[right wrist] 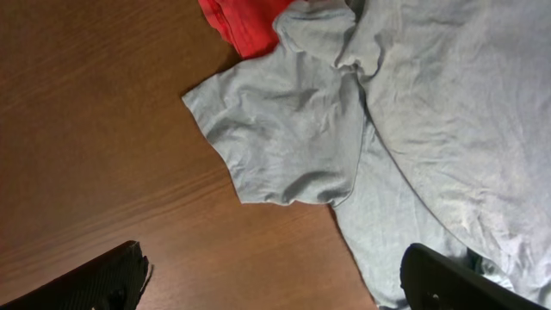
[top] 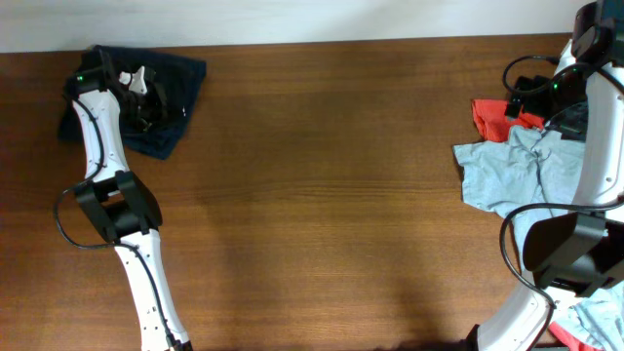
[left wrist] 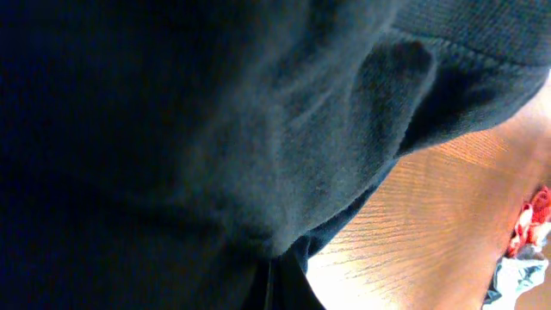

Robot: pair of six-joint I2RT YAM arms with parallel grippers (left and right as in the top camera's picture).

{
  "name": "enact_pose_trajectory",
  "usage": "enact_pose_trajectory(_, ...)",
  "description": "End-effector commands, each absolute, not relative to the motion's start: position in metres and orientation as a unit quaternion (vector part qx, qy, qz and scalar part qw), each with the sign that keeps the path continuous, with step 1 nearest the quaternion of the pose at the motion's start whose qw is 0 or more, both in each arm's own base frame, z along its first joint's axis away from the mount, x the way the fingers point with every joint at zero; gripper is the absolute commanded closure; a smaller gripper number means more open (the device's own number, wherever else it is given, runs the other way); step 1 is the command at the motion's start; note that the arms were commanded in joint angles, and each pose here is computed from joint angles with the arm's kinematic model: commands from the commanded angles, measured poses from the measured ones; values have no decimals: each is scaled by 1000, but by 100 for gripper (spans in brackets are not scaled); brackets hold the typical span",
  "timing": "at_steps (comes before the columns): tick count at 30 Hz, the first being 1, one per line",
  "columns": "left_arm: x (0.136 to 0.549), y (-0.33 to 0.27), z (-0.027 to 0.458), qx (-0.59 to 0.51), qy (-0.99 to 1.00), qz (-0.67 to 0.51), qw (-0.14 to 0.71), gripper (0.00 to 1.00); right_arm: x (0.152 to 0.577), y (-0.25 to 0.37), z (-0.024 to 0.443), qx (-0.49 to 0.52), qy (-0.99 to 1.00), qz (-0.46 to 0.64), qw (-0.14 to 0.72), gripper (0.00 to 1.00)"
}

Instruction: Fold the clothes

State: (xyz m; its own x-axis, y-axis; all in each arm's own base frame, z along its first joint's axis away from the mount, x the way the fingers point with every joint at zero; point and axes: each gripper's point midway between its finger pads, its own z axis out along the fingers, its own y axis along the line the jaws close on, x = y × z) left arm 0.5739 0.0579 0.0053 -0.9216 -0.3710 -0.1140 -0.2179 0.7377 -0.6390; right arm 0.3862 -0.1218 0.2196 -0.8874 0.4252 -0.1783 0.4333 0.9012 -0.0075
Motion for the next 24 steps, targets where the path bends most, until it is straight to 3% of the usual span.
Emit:
enact_pose_trajectory(1,558,50,-50,-150,927,-337,72,100,386,-121,220,222,971,-23,86,1)
enact_pose_trajectory(6,581,36,33,-111,892,-413,149,100,386,-121,220,222,971,-23,86,2)
enact_pose_trajectory(12,590,67,122,-139,906,-326,230,100,386,-121,220,222,971,-23,86,1)
enact_pose_trajectory(17,579,103,125,-184,918,-266,229,100,386,-121,220,222,971,-23,86,1)
enact_pose_trajectory(24,567,145,72,-234,925,-234,188,100,386,-121,220,222,971,-23,86,1)
